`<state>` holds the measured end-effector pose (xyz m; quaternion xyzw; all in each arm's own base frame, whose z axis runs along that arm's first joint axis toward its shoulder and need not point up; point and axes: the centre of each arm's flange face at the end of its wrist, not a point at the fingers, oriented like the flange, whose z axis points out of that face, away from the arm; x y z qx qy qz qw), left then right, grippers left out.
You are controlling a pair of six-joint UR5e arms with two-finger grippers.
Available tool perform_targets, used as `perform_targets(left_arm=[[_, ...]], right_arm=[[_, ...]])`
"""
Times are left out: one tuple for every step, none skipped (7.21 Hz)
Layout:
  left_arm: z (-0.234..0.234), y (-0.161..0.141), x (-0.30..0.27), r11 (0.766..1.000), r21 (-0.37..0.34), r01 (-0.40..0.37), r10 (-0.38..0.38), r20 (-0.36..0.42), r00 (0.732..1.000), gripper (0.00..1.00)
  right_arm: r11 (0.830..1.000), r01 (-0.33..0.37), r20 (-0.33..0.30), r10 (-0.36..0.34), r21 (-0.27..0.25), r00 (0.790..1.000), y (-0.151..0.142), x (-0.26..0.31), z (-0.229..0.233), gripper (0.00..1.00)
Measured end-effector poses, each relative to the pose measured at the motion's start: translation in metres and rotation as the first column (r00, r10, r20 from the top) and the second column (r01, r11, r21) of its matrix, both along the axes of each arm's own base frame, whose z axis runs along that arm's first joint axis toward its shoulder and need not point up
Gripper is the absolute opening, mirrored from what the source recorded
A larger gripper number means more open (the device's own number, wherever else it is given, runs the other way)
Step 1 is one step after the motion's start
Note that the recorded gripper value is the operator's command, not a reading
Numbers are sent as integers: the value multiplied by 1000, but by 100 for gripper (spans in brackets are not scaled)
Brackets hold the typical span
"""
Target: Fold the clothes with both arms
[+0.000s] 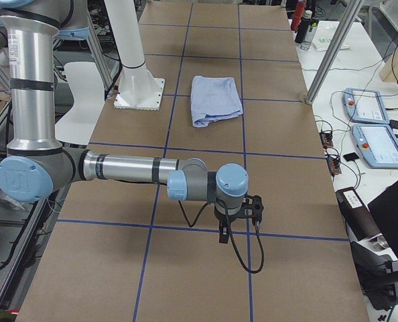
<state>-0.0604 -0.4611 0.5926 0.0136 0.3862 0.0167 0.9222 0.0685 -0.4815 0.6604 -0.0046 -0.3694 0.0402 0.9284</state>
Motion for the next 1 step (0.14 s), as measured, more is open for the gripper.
perform_targets(left_arm=[[0, 0, 0, 1000, 0, 0, 0, -2, 1000, 100]], right_arm=[[1000, 0, 2, 0, 0, 1000, -1, 0, -2, 100]])
